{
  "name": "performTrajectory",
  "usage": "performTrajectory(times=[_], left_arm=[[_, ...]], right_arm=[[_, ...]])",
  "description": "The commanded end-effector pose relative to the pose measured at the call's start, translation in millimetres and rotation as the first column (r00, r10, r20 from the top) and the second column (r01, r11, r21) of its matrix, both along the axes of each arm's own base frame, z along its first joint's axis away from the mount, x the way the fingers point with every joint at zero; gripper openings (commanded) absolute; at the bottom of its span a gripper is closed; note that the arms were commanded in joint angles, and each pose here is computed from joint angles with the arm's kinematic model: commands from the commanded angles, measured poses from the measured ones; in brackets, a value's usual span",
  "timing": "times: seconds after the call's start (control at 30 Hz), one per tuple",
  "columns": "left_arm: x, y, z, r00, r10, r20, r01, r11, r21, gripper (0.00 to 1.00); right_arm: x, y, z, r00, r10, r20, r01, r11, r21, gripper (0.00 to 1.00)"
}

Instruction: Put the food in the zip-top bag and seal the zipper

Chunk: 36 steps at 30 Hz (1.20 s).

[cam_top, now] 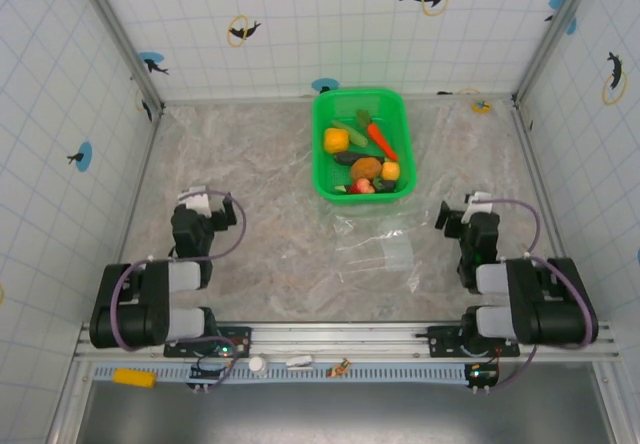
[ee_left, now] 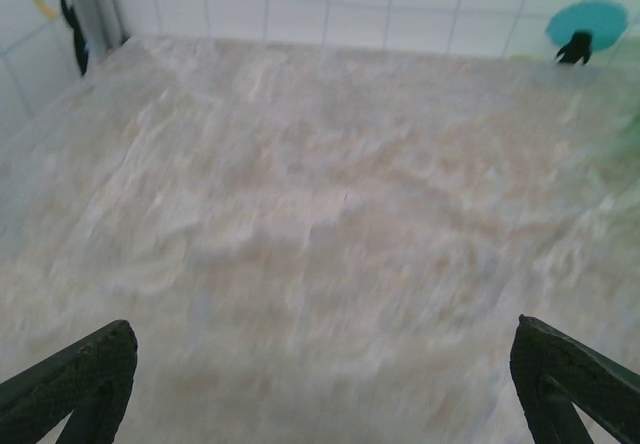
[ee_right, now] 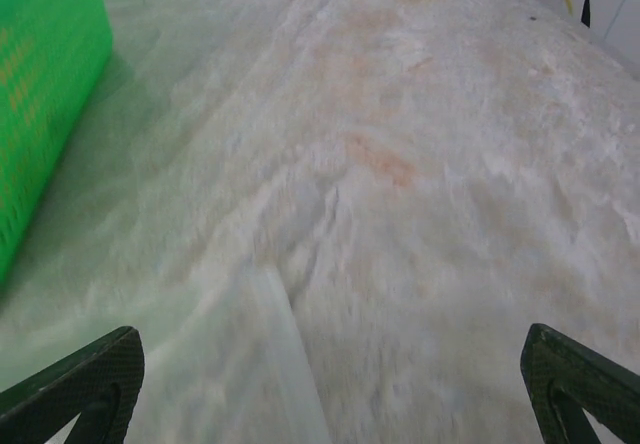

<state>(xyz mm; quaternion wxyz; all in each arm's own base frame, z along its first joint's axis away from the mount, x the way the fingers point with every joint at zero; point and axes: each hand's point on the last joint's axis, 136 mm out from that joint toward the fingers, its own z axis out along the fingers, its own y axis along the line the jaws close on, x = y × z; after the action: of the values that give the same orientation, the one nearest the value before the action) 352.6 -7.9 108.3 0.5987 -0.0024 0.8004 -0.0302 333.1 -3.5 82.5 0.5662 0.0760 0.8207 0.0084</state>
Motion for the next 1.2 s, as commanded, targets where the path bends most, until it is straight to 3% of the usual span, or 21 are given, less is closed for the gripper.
performTrajectory(times=[0.0, 0.13, 0.2, 0.3, 0.37, 0.5, 0.6, 0.67, 0.73, 0.77, 0.83, 0.9, 0.97, 1.03, 1.1, 1.17], left_arm=[[16, -33, 16, 0.993, -0.088, -0.074, 0.087, 0.996, -0.027, 0.98], [14, -100, 76, 0.975, -0.209, 0.068, 0.211, 0.977, -0.019, 0.98], [3, -131, 102, 0.956, -0.27, 0.115, 0.278, 0.958, -0.063, 0.98], [-30, -191, 125, 0.874, -0.479, 0.077, 0.485, 0.866, -0.124, 0.98], [-44, -206, 137, 0.886, -0.462, 0.034, 0.46, 0.871, -0.171, 0.98], [-82, -232, 162, 0.827, -0.552, -0.106, 0.542, 0.833, -0.112, 0.98], [-78, -188, 167, 0.91, -0.336, -0.242, 0.328, 0.942, -0.073, 0.98], [-82, -187, 160, 0.901, -0.325, -0.286, 0.309, 0.946, -0.101, 0.98], [-88, -197, 146, 0.876, -0.348, -0.332, 0.286, 0.932, -0.223, 0.98], [-93, -207, 135, 0.849, -0.376, -0.372, 0.276, 0.915, -0.294, 0.98], [-108, -236, 113, 0.746, -0.487, -0.455, 0.32, 0.861, -0.395, 0.98], [-128, -275, 98, 0.656, -0.584, -0.479, 0.389, 0.805, -0.448, 0.98], [-144, -304, 86, 0.595, -0.637, -0.491, 0.446, 0.769, -0.457, 0.98], [-153, -321, 64, 0.539, -0.651, -0.535, 0.467, 0.759, -0.454, 0.95], [-161, -331, 37, 0.47, -0.643, -0.605, 0.466, 0.763, -0.448, 0.85], [-166, -332, 15, 0.438, -0.603, -0.667, 0.468, 0.786, -0.404, 0.76]], right_arm=[[7, 3, 26, 0.999, -0.042, -0.025, 0.045, 0.987, 0.152, 1.0], [0, 51, 84, 0.988, 0.091, 0.121, -0.107, 0.985, 0.135, 1.0], [-13, 88, 104, 0.963, 0.225, 0.148, -0.242, 0.965, 0.105, 1.0], [-52, 147, 124, 0.877, 0.45, 0.167, -0.465, 0.883, 0.064, 1.0], [-75, 166, 138, 0.845, 0.512, 0.154, -0.525, 0.849, 0.055, 1.0], [-99, 164, 170, 0.868, 0.496, 0.01, -0.495, 0.867, -0.05, 1.0], [-97, 110, 181, 0.969, 0.214, -0.127, -0.22, 0.975, -0.033, 1.0], [-97, 78, 186, 0.99, 0.067, -0.12, -0.069, 0.998, -0.012, 1.0], [-97, 91, 184, 0.98, 0.185, -0.076, -0.179, 0.98, 0.085, 1.0], [-99, 98, 181, 0.97, 0.229, -0.088, -0.214, 0.965, 0.152, 1.0], [-100, 95, 163, 0.956, 0.208, -0.208, -0.163, 0.963, 0.214, 1.0], [-105, 93, 141, 0.92, 0.188, -0.343, -0.13, 0.974, 0.186, 0.99], [-108, 87, 131, 0.906, 0.153, -0.396, -0.093, 0.982, 0.166, 0.99], [-108, 95, 131, 0.905, 0.196, -0.378, -0.124, 0.971, 0.206, 0.92], [-108, 97, 125, 0.895, 0.191, -0.403, -0.097, 0.965, 0.243, 0.89], [-111, 99, 115, 0.864, 0.194, -0.464, -0.078, 0.963, 0.258, 0.87]])
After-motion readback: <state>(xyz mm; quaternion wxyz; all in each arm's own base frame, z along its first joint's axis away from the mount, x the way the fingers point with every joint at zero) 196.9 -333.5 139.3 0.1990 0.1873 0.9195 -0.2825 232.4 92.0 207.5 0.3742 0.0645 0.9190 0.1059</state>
